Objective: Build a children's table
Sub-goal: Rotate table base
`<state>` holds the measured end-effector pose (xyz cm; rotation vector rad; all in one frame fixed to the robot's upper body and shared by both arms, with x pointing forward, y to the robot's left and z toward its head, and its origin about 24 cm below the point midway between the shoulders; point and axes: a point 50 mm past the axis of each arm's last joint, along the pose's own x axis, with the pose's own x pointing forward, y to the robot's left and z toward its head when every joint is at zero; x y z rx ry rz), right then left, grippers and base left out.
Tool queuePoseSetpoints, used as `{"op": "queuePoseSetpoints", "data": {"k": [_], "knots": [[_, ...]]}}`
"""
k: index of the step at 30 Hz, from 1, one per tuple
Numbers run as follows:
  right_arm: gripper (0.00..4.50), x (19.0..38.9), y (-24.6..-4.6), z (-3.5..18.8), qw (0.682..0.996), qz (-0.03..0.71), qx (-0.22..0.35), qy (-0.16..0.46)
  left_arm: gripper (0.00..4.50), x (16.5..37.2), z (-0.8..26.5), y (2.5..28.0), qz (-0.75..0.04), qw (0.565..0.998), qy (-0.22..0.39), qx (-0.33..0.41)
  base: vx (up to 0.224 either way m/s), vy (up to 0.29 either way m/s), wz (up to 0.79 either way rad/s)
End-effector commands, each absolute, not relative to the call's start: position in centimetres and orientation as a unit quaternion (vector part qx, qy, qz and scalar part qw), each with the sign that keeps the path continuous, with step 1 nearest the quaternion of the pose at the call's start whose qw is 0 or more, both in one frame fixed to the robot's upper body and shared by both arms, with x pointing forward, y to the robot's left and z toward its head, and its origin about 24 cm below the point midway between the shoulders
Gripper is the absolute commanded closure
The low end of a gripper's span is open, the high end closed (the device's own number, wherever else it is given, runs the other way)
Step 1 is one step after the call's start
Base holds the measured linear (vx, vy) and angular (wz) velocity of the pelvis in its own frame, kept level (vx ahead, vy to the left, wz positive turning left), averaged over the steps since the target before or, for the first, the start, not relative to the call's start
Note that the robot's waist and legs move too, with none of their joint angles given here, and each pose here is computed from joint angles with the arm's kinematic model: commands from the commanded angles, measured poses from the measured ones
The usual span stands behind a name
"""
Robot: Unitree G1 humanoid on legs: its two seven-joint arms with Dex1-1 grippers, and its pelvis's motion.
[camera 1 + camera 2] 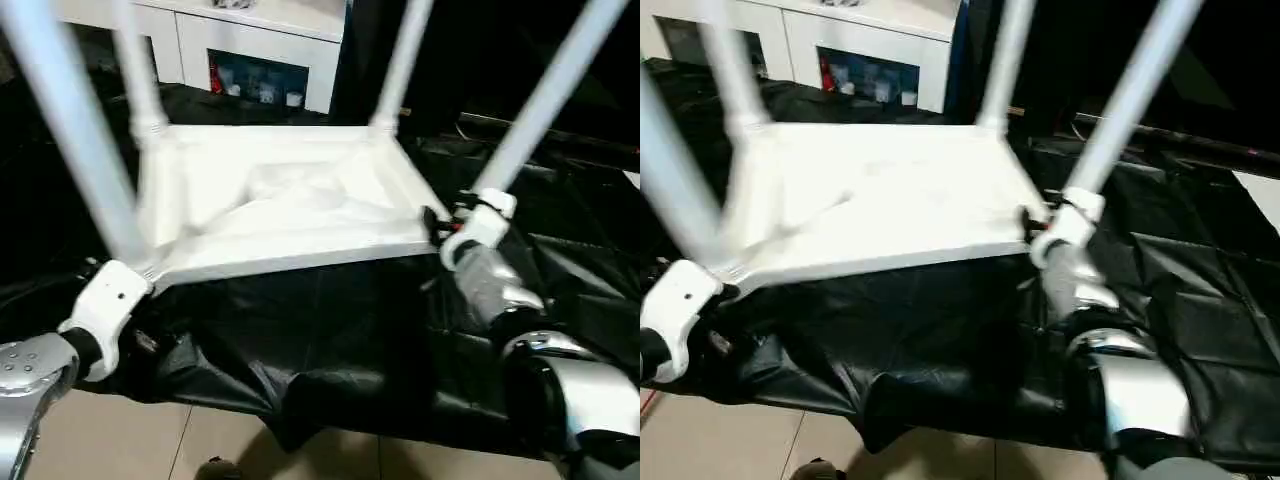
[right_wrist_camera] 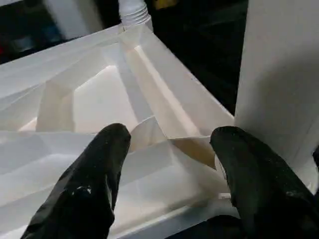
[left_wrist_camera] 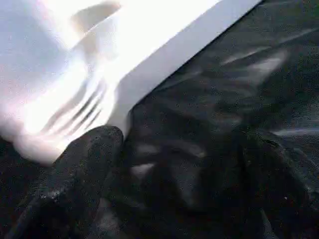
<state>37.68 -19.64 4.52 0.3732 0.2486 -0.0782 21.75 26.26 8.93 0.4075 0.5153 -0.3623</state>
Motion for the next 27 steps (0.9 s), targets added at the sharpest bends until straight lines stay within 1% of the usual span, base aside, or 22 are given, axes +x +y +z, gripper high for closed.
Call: {"op": "queuePoseSetpoints", "data": {"k": [1, 4, 6, 7, 9, 10, 11, 13, 14, 17, 19, 20, 22, 24, 27], "knots": [[1.37, 37.6, -22.2, 5.3, 0.976, -0.082, 0.176, 0.096, 0.05, 21.7, 9.0, 26.7, -0.162, 0.936, 0.245, 0.195, 0.000, 0.000, 0.00], [1.37, 37.4, -22.6, 5.2, 0.978, -0.079, 0.167, 0.097, 0.05, 21.5, 8.7, 26.7, -0.160, 0.941, 0.241, 0.178, 0.000, 0.000, 0.00], [1.37, 37.4, -22.1, 5.2, 0.983, -0.047, 0.151, 0.094, 0.05, 21.6, 8.8, 26.7, -0.156, 0.948, 0.220, 0.166, 0.000, 0.000, 0.00], [1.37, 37.4, -21.7, 5.2, 0.986, -0.024, 0.139, 0.093, 0.05, 21.9, 9.1, 26.5, -0.161, 0.953, 0.201, 0.159, 0.000, 0.000, 0.00], [1.37, 37.3, -20.4, 5.0, 0.989, 0.041, 0.113, 0.090, 0.05, 22.9, 10.0, 25.3, -0.184, 0.964, 0.141, 0.128, 0.000, 0.000, 0.00], [1.37, 37.2, -20.0, 4.9, 0.989, 0.057, 0.105, 0.088, 0.05, 23.2, 10.2, 24.8, -0.192, 0.967, 0.123, 0.116, 0.000, 0.000, 0.00], [1.37, 37.0, -19.7, 4.7, 0.990, 0.072, 0.090, 0.087, 0.05, 23.8, 10.5, 24.1, -0.207, 0.969, 0.096, 0.099, 0.000, 0.000, 0.00], [1.37, 36.8, -19.5, 4.4, 0.990, 0.079, 0.081, 0.087, 0.05, 24.3, 10.6, 23.5, -0.216, 0.969, 0.081, 0.086, 0.000, 0.000, 0.00], [1.37, 36.5, -19.4, 4.1, 0.990, 0.084, 0.076, 0.084, 0.05, 24.9, 10.8, 22.9, -0.224, 0.969, 0.066, 0.076, 0.000, 0.000, 0.00], [1.37, 35.9, -19.7, 3.6, 0.991, 0.071, 0.084, 0.075, 0.05, 25.9, 11.0, 22.0, -0.228, 0.971, 0.043, 0.049, 0.000, 0.000, 0.00], [1.37, 35.4, -19.9, 3.1, 0.992, 0.059, 0.087, 0.072, 0.05, 26.7, 10.7, 21.9, -0.221, 0.973, 0.044, 0.051, 0.000, 0.000, 0.00], [1.37, 35.0, -20.0, 2.8, 0.993, 0.048, 0.078, 0.071, 0.05, 27.2, 10.5, 21.8, -0.215, 0.974, 0.045, 0.056, 0.000, 0.000, 0.00], [1.37, 34.4, -20.3, 2.2, 0.995, 0.021, 0.073, 0.071, 0.05, 28.1, 10.2, 21.6, -0.205, 0.976, 0.043, 0.058, 0.000, 0.000, 0.00], [1.37, 34.0, -21.0, 1.8, 0.994, -0.024, 0.080, 0.071, 0.05, 29.2, 10.1, 21.6, -0.186, 0.981, 0.042, 0.043, 0.000, 0.000, 0.00], [1.37, 33.2, -22.2, 1.3, 0.992, -0.085, 0.062, 0.073, 0.05, 30.3, 10.3, 20.9, -0.195, 0.980, 0.029, 0.033, 0.000, 0.000, 0.00]]}}
